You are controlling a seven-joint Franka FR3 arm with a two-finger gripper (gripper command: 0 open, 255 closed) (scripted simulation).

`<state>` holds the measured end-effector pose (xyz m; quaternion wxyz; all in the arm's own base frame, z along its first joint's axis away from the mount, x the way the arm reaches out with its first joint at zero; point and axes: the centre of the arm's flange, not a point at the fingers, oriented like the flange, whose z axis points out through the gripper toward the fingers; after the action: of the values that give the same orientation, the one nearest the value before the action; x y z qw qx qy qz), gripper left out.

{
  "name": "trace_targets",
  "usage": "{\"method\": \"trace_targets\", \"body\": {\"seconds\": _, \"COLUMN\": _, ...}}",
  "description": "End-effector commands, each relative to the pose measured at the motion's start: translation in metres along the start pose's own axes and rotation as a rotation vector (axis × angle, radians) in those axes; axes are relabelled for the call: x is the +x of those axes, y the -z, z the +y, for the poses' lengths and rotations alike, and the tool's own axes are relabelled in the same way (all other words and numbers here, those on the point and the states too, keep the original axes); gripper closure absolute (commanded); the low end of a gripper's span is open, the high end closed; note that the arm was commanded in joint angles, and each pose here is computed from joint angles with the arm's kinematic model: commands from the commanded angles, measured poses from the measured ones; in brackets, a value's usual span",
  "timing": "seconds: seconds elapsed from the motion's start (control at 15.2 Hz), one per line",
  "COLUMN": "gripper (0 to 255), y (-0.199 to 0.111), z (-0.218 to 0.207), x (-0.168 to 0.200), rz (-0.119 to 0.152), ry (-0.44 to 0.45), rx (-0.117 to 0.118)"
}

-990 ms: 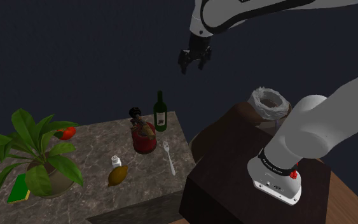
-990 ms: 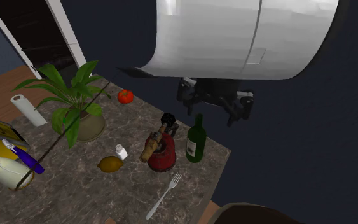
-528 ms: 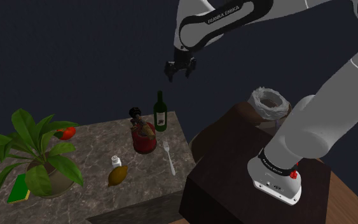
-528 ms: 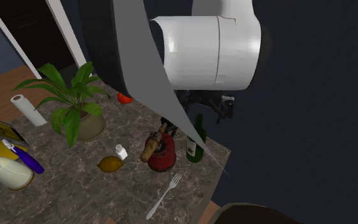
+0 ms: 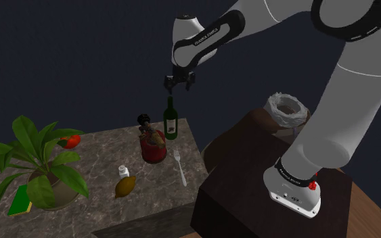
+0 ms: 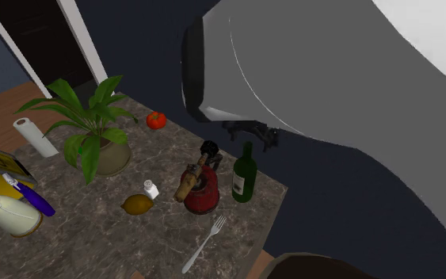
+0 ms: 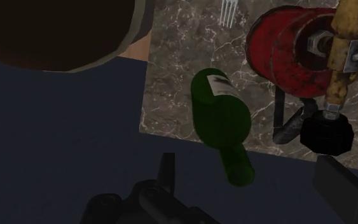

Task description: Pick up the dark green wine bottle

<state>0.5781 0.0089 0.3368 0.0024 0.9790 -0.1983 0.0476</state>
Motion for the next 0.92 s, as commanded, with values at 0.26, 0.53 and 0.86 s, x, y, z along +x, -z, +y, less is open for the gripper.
{"method": "trace_targets", "body": {"seconds": 0.26, "gripper": 0, "y": -0.064, "z": -0.019, "x": 0.047, "rz": 0.001, "ry": -0.042, "rx": -0.011}}
{"method": "trace_targets", "body": {"seconds": 0.53, "gripper": 0, "y": -0.088, "z": -0.023, "x": 0.056, "rz": 0.001, "ry": -0.051, "rx": -0.013}}
{"method": "trace_targets", "body": {"seconds": 0.86, "gripper": 0, "y": -0.117, "z": -0.022, "x": 0.053, "rz": 0.001, "ry": -0.051, "rx": -0.013}}
